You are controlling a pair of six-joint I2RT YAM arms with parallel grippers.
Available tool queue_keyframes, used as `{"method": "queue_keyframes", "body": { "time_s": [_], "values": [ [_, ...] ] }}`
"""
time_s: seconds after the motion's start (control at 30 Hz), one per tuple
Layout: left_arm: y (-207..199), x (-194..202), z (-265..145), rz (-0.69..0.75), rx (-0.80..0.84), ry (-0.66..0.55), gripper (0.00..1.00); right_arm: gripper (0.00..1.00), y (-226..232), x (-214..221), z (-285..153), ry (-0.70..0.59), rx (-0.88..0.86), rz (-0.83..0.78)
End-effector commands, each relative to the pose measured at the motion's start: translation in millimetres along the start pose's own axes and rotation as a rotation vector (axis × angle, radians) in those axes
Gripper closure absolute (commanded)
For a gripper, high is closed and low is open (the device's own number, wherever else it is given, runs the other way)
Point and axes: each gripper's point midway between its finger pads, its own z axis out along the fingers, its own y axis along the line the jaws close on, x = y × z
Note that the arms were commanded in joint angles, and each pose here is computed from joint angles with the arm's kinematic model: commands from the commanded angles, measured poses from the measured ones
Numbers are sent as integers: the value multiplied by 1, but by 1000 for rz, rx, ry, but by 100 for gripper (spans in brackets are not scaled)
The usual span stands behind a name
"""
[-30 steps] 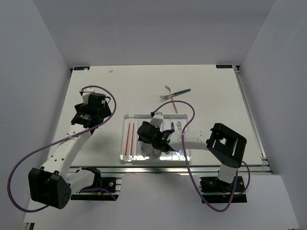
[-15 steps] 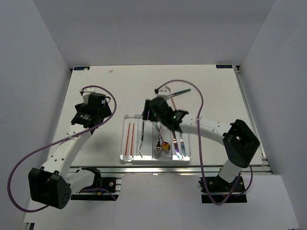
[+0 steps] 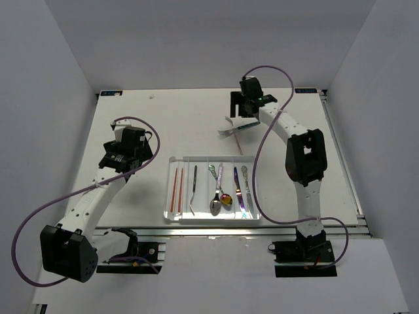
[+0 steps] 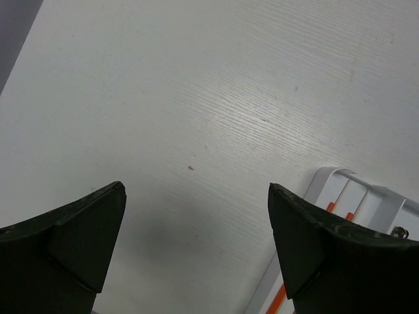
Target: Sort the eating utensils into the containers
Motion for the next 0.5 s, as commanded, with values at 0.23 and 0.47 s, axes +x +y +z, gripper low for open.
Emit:
{"method": "queue_keyframes", "body": {
  "time_s": [0.23,0.47],
  "values": [
    [-2,2,4,7,2,1,2,11,-70,-8,-6,-126,369,542],
    [-4,1,2,7,19,1,2,15,-68,11,20,-124,506,588]
  ]
}}
